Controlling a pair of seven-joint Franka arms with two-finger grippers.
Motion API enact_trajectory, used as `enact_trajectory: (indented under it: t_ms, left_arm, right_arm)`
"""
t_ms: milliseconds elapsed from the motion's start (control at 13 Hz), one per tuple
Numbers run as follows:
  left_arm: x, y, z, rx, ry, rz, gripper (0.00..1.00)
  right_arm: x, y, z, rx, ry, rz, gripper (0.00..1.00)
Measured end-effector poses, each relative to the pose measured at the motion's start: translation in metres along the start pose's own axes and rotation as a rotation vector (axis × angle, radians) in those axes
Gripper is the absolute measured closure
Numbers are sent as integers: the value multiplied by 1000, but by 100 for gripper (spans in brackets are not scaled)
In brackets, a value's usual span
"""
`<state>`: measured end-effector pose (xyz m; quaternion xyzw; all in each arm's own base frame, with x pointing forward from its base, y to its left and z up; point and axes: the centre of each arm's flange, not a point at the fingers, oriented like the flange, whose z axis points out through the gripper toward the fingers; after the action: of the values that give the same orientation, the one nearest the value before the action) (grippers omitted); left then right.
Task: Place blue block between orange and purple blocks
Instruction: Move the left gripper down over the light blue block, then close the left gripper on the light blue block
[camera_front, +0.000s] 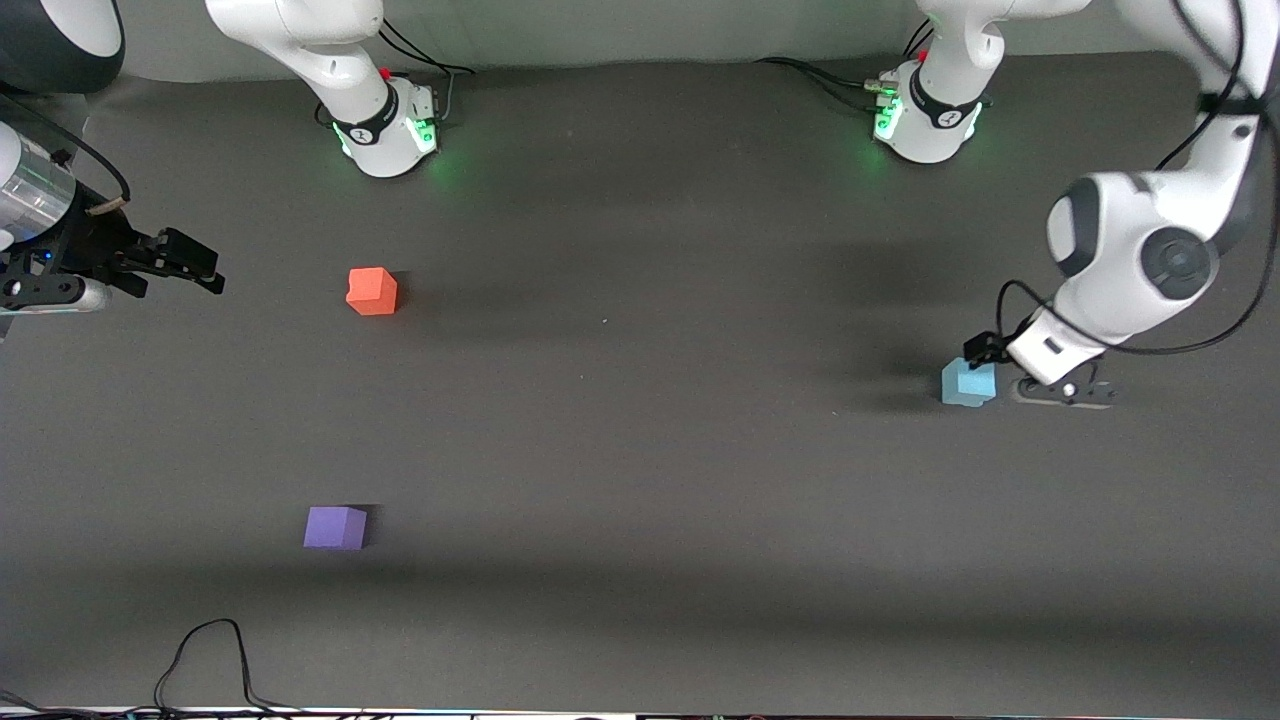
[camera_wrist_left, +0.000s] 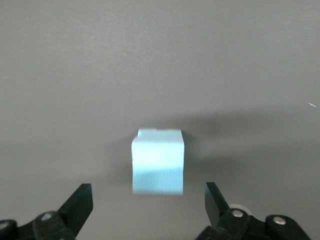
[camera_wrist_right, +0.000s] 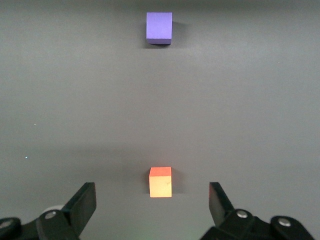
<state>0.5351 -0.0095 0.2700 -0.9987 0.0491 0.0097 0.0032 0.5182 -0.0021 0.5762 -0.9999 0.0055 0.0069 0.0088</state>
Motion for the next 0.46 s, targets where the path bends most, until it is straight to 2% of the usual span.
enact_trajectory:
  t_ms: [231, 462]
  left_arm:
    - [-1, 2, 69, 4, 17, 3, 0]
    - [-3, 3, 86, 3, 4, 5, 0]
  right_arm:
    - [0, 0, 0, 0, 0, 0, 0]
    - [0, 0, 0, 0, 0, 0, 0]
